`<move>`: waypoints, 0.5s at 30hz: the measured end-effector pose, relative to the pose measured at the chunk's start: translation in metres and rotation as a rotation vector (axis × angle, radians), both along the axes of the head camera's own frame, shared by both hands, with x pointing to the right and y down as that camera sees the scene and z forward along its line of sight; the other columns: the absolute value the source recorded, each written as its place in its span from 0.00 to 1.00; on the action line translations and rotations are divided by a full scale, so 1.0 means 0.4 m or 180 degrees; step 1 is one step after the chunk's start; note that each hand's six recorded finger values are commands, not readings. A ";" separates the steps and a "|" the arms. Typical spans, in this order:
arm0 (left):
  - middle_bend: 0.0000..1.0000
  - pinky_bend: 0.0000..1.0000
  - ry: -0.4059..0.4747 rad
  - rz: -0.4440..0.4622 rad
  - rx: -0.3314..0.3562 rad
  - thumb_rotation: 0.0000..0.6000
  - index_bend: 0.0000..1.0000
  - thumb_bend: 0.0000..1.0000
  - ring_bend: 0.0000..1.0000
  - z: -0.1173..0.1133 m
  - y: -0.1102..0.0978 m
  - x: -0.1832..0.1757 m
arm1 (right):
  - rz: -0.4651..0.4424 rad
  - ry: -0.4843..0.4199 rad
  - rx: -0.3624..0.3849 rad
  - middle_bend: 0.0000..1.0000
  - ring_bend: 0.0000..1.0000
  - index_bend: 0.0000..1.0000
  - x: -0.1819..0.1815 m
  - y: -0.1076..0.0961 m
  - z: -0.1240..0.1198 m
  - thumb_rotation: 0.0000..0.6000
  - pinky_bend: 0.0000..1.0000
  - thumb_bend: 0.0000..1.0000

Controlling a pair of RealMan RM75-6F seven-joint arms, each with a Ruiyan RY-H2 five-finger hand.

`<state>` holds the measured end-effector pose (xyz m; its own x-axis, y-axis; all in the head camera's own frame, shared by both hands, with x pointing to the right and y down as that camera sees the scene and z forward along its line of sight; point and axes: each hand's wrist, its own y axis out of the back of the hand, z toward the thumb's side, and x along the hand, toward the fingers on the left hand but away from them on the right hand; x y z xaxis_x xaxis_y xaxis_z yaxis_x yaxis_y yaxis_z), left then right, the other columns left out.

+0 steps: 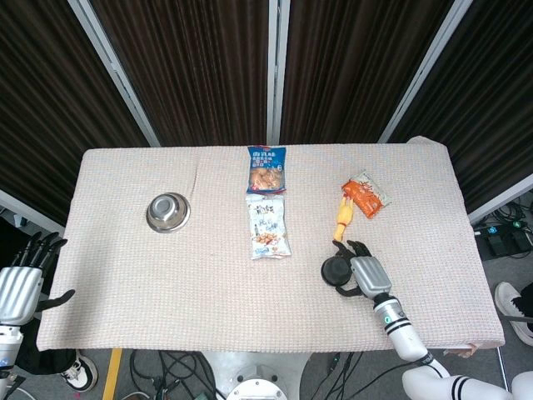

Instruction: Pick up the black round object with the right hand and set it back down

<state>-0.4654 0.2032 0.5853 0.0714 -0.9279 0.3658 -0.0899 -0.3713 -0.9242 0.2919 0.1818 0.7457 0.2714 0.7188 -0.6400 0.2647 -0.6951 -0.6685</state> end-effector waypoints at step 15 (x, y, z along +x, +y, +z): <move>0.08 0.18 0.0006 -0.0004 -0.0010 1.00 0.14 0.06 0.00 0.000 0.003 -0.001 | 0.0008 0.0011 0.0023 0.32 0.00 0.00 -0.004 -0.004 0.001 1.00 0.00 0.10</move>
